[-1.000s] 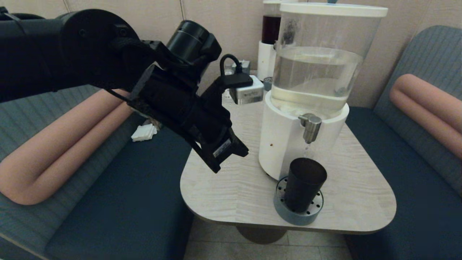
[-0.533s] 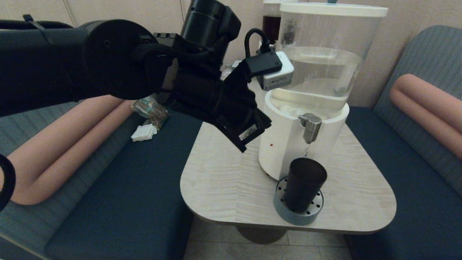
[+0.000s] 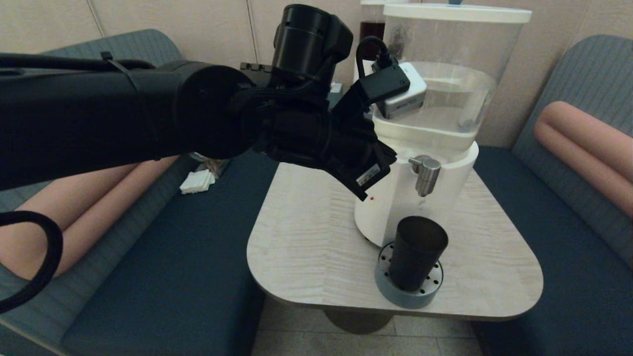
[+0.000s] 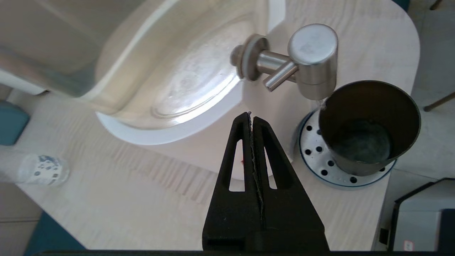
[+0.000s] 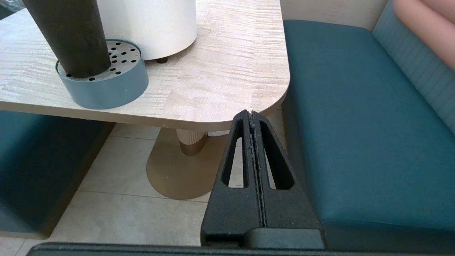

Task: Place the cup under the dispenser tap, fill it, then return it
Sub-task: Turn off the faucet

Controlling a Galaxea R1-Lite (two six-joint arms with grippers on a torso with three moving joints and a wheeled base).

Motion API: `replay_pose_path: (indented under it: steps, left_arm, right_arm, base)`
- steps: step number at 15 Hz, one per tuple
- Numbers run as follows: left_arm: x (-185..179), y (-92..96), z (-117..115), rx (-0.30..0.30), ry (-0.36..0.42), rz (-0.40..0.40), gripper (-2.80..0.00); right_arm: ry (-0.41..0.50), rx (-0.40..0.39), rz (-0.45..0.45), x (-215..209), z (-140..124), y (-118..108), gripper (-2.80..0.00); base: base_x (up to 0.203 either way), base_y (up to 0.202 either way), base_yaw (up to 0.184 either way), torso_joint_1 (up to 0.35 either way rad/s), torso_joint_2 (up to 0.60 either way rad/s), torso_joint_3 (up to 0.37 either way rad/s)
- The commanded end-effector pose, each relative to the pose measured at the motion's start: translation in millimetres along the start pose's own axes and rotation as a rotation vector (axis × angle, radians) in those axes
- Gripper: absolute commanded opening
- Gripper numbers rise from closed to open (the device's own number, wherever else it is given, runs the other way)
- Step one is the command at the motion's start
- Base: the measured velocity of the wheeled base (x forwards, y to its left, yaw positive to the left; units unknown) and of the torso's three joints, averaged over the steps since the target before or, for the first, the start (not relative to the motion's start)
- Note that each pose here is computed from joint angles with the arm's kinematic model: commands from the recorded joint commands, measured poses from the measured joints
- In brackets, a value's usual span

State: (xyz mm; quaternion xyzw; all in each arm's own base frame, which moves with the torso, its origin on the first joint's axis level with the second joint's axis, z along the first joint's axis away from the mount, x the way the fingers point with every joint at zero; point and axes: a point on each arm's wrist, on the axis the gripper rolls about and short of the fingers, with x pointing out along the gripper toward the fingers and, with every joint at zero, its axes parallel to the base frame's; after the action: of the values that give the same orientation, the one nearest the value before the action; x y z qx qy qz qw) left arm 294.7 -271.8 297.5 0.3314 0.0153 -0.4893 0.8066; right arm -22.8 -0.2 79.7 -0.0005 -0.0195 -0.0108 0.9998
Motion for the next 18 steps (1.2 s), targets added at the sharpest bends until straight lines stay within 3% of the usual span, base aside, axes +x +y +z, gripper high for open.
replay_pose_path:
  steps: [1,10,18]
  left_arm:
    - [1,-2.6,1,0.006,-0.001,-0.009,-2.80]
    - [10,-13.8,7,0.012,-0.021,-0.047,-2.80]
    - [19,-11.4,6,0.021,-0.054,-0.018,-2.80]
  right_arm:
    - [0.013,0.000,0.000,1,-4,0,-2.80]
    - [0.014,0.000,0.000,1,-4,0,-2.80]
    - [0.015,0.000,0.000,1,-4,0,-2.80]
  base:
    - [0.000,0.000,0.000,0.000,0.00,0.000]
    - [0.000,0.000,0.000,0.000,0.00,0.000]
    - [0.000,0.000,0.000,0.000,0.00,0.000]
